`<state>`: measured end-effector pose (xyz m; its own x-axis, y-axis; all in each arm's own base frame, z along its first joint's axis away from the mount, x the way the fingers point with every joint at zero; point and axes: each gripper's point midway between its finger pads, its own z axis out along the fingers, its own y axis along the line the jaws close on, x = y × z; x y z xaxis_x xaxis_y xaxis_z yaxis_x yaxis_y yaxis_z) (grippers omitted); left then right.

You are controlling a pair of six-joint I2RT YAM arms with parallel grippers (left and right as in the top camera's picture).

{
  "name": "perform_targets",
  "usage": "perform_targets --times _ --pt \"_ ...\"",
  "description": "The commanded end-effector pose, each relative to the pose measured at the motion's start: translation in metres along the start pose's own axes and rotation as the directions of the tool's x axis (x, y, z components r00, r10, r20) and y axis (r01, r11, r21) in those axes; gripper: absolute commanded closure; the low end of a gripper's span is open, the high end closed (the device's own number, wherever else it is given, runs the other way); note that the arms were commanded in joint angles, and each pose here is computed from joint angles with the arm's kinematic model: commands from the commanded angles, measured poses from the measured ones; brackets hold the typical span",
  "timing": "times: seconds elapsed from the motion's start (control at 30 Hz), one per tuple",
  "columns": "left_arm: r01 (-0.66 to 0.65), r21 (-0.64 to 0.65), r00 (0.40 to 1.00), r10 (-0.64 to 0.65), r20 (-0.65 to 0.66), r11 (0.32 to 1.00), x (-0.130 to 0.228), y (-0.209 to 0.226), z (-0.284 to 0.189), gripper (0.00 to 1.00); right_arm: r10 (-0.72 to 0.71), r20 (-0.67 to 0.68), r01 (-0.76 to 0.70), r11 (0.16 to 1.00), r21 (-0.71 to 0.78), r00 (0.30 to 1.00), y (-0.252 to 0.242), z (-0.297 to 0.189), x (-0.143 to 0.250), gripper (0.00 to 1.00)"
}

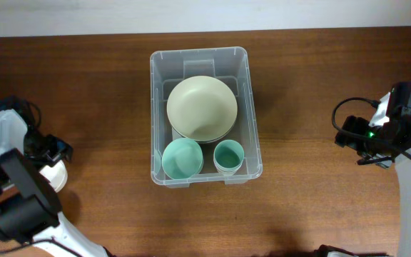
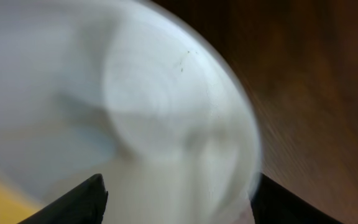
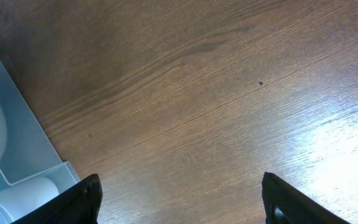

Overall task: Pack container
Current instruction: 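Move the left gripper to the white bowl and grasp its rim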

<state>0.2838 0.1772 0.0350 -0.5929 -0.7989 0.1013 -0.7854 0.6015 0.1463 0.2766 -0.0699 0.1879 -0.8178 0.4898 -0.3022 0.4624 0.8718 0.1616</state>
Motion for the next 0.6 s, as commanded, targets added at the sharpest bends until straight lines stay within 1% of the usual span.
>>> perform_targets --times 0.0,0.03,0.1,0.17,0.2,0.3,0.43,0.5,0.53,0.57 --pt "-0.039 -0.013 0.998 0.038 -0.059 0.999 0.005 -0.011 0.024 0.36 -0.009 0.007 0.009 1.0 0.002 1.0 -0.001 -0.001 0.0 0.22" --pt "-0.043 -0.011 0.998 0.043 -0.052 0.999 0.004 -0.013 0.024 0.49 -0.009 0.007 0.009 1.0 0.002 1.0 -0.001 -0.001 0.0 0.22" --pt "-0.048 -0.005 0.998 0.048 -0.035 0.999 0.001 -0.017 0.022 0.84 -0.009 0.007 0.009 1.0 0.002 1.0 -0.001 -0.001 0.0 0.22" --pt "-0.054 0.001 0.998 0.054 -0.026 0.999 -0.001 -0.02 0.018 0.96 -0.009 0.007 0.009 1.0 0.002 1.0 -0.001 -0.001 0.0 0.22" --pt "-0.059 0.005 0.998 0.06 -0.018 0.998 -0.002 -0.023 0.014 0.99 -0.009 0.007 0.009 1.0 0.002 1.0 -0.001 -0.001 0.0 0.22" --pt "-0.111 0.023 0.993 0.11 0.034 0.994 -0.007 -0.039 -0.007 0.99 -0.009 0.007 0.009 1.0 0.002 1.0 -0.001 -0.001 0.0 0.22" --pt "-0.228 0.076 0.956 0.208 0.209 0.971 -0.005 -0.082 -0.08 0.99 -0.009 0.004 0.008 1.0 0.002 1.0 -0.001 -0.001 0.0 0.22" --pt "-0.306 0.106 0.913 0.26 0.315 0.946 0.011 -0.105 -0.128 0.99 -0.008 0.003 0.008 1.0 0.003 1.0 -0.001 -0.001 0.001 0.22" --pt "-0.378 0.121 0.87 0.307 0.385 0.918 0.027 -0.121 -0.159 0.99 -0.008 0.003 0.008 1.0 0.003 1.0 -0.001 -0.001 0.001 0.22" --pt "-0.423 0.132 0.839 0.333 0.431 0.896 0.043 -0.131 -0.18 0.99 -0.008 0.004 0.008 1.0 0.002 1.0 -0.001 -0.001 0.0 0.22"
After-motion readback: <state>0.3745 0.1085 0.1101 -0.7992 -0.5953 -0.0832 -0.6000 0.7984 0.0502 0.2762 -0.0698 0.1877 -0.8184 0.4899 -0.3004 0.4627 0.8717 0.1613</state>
